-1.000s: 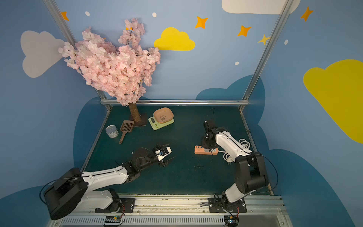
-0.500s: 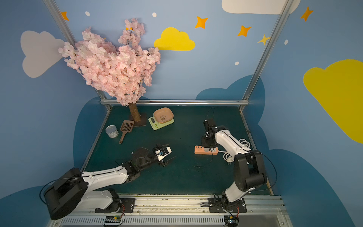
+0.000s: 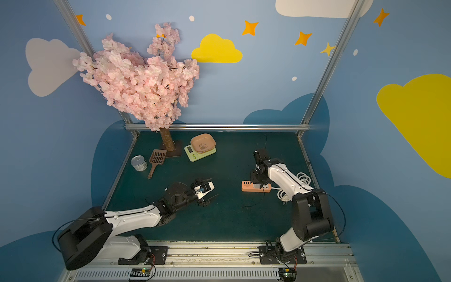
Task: Charge the electronic scale
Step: Insert the plug into the socket.
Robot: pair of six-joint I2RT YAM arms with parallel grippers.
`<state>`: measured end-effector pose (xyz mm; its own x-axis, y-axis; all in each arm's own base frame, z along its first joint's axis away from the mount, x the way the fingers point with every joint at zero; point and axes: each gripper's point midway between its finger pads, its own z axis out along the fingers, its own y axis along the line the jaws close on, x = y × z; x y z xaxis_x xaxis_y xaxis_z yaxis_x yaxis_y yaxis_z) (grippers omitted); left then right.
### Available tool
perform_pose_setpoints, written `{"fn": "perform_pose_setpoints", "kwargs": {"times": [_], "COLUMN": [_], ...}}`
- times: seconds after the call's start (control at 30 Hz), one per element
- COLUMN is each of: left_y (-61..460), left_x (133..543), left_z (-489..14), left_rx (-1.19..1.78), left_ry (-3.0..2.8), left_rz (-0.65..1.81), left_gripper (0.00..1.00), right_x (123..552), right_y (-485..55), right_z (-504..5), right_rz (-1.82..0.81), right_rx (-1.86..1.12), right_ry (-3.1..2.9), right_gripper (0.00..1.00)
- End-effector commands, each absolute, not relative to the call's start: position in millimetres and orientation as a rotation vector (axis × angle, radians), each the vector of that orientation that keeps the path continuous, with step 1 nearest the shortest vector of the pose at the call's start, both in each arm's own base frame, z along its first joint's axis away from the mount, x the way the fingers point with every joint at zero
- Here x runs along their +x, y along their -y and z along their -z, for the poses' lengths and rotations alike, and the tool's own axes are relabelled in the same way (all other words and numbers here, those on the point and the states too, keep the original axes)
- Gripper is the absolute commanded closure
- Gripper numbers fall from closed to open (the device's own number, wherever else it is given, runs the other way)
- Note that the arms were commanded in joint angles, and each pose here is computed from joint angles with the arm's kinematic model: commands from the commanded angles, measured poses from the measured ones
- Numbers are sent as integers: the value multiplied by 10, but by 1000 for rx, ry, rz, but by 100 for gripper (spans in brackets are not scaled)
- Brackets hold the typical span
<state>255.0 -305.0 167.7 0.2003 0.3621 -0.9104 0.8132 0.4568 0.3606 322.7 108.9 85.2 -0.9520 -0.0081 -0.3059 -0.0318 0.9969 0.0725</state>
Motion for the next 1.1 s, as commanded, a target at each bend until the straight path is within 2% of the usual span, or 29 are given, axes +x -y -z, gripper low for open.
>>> {"fn": "perform_pose_setpoints", "kwargs": {"times": [0.0, 0.73, 0.9, 1.07], "left_y": [3118, 3116, 3100, 3104], "left_x": [2571, 2550, 2536, 2528], "left_z": [-1800, -1825, -1810, -1815], "left_rx": [1111, 1106, 1106, 1105], "left_ry": [-1370, -1367, -1370, -1370], "left_rz": [457, 472, 472, 481], "left_gripper": [17, 17, 17, 17], "right_x": [2840, 2674, 2656, 2649], "right_y": [-1035, -1180, -1231, -1177], "right_z": [-454, -327, -304, -280], "right_rz": [-58, -145, -272, -229], "right_rx": [-28, 13, 23, 5], "right_ry": [-3003, -3012, -3029, -3061], "right_gripper": [100, 100, 100, 100]}}
